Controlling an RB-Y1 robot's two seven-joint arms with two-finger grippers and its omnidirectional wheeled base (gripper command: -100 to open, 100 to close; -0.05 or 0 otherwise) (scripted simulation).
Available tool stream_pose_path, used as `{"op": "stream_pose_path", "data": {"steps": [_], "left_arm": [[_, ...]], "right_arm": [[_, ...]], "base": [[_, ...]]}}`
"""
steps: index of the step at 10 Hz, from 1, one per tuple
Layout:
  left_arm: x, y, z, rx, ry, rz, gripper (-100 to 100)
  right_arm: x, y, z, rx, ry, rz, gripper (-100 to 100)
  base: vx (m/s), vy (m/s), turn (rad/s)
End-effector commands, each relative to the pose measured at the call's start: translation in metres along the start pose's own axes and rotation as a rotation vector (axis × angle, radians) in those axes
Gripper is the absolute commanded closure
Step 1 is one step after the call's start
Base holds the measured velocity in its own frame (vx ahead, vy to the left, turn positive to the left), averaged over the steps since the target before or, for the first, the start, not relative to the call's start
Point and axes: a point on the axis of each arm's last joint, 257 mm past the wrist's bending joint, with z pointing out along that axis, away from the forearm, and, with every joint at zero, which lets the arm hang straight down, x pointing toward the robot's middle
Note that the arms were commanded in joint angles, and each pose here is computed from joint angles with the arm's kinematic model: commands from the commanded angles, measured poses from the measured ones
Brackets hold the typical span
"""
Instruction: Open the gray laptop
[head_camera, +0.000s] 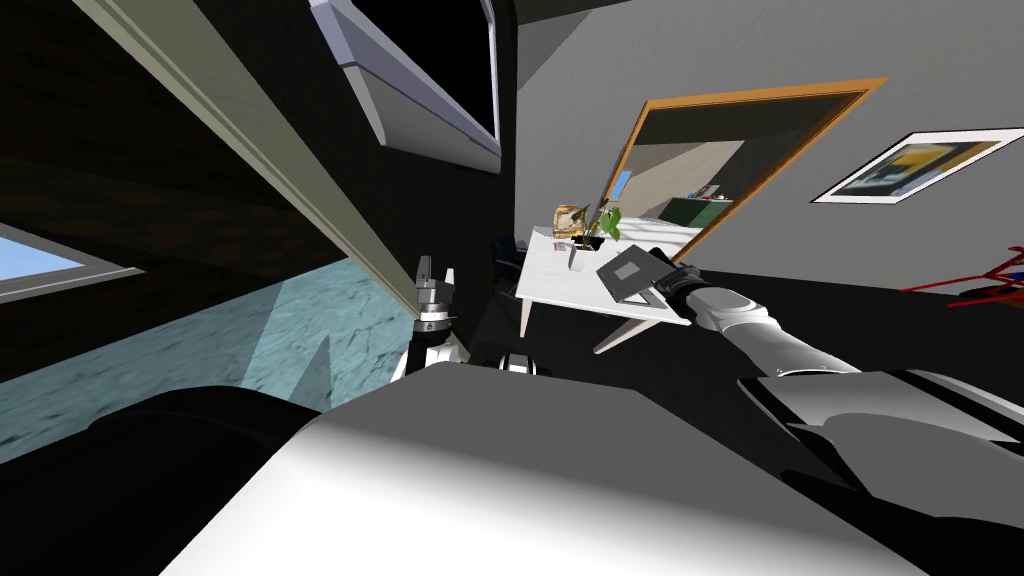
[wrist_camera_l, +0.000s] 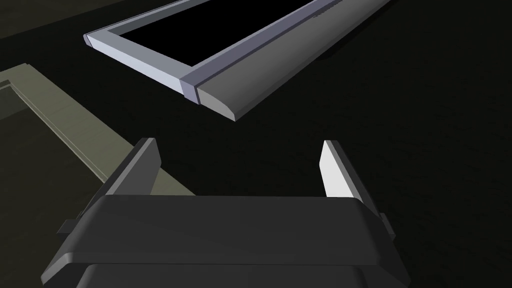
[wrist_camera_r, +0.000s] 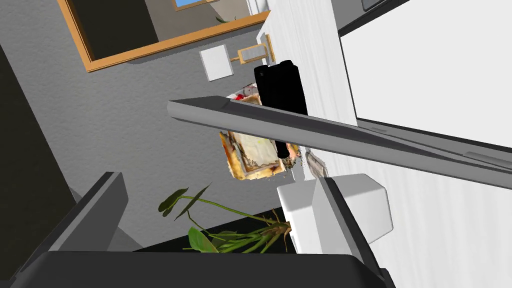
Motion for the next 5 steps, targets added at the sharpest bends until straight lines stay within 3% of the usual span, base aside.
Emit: {"op": "stream_pose_path", "data": {"steps": [1,5], "left_arm": [[0.0000,0.0000,0.0000,0.000,0.000,0.000,0],[0.0000,0.0000,0.0000,0.000,0.000,0.000,0]], "right_arm": [[0.0019,-0.0018,-0.0012,0.006,0.002,-0.099,-100],[0.0030,0.0005,-0.0049,0.014,0.000,-0.317,-100]], "base": [[-0.008,-0.029,0.028],[-0.015,-0.042,0.050]]}}
